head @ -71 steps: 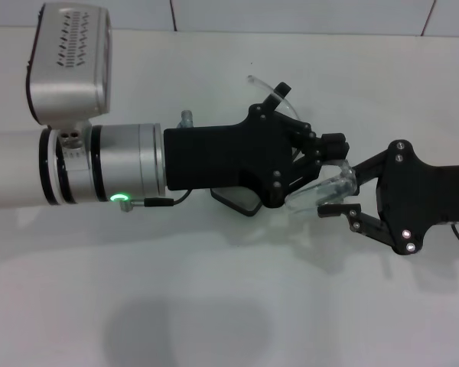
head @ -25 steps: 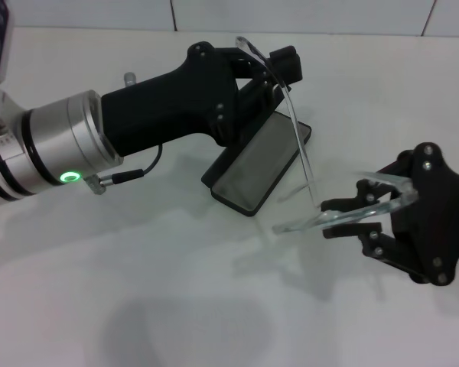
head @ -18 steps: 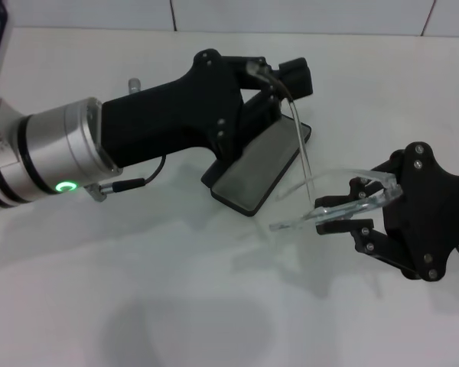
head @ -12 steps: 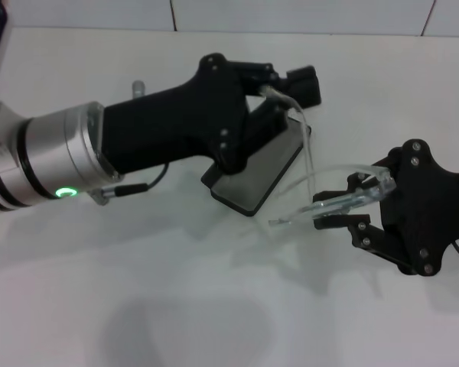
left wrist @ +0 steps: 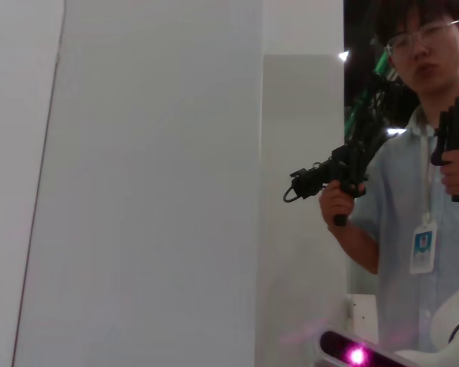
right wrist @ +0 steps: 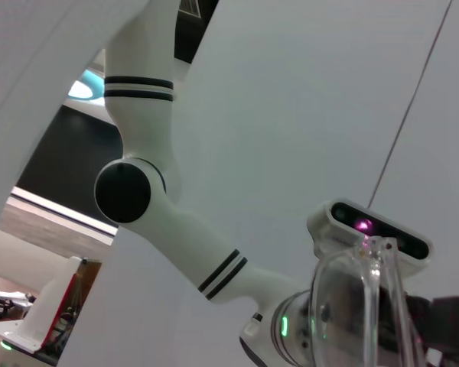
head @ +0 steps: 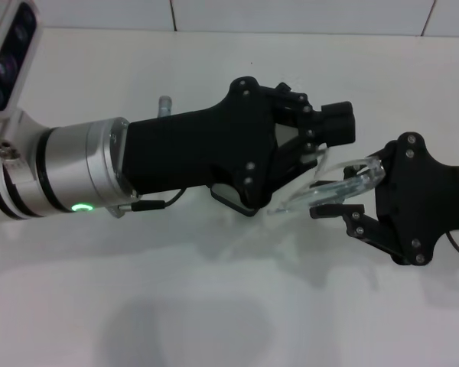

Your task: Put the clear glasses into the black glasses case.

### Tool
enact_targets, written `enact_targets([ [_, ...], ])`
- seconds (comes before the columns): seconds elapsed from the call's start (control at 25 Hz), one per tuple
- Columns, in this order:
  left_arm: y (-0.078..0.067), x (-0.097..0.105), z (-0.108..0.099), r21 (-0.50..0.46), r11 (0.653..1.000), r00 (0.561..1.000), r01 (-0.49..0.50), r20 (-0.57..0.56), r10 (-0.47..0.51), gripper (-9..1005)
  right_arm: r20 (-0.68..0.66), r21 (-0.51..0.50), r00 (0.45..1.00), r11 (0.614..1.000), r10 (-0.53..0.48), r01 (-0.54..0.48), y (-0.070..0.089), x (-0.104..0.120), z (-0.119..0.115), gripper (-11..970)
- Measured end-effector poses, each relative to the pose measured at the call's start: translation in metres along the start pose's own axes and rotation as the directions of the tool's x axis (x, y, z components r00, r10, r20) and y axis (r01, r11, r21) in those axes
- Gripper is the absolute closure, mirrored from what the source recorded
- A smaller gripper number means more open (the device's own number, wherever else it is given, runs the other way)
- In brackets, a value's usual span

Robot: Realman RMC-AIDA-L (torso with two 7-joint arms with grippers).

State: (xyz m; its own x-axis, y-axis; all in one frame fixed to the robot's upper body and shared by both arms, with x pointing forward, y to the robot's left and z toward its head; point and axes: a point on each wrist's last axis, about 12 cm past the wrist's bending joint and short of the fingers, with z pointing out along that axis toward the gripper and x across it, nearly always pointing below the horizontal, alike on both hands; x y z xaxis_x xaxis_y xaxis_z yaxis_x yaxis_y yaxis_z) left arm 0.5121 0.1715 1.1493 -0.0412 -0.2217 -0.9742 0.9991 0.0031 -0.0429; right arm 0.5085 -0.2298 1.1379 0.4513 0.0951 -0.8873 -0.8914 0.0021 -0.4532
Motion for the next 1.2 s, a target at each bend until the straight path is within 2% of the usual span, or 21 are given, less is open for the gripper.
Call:
enact_targets([
  [0.4, -0.001, 0.0, 0.001, 0.005, 1.0, 1.0, -0.003, 0.001, 0.003, 939, -0.008, 0.007, 1.0, 1.0, 0.0, 0.0, -0.001, 0.001, 0.0, 864],
  [0.8, 0.009, -0.012, -0.02, -0.103, 0.994, 0.998, -0.033, 0.048, 0.038, 939, -0.01, 0.0, 1.0, 1.0, 0.004, -0.004, 0.0, 0.001, 0.0, 863],
  [1.2, 0.0, -0.005, -0.008, -0.017, 1.0, 1.0, -0.014, 0.028, 0.014, 940, -0.023, 0.021, 1.0, 1.0, 0.001, 0.0, -0.003, 0.003, 0.0, 861],
])
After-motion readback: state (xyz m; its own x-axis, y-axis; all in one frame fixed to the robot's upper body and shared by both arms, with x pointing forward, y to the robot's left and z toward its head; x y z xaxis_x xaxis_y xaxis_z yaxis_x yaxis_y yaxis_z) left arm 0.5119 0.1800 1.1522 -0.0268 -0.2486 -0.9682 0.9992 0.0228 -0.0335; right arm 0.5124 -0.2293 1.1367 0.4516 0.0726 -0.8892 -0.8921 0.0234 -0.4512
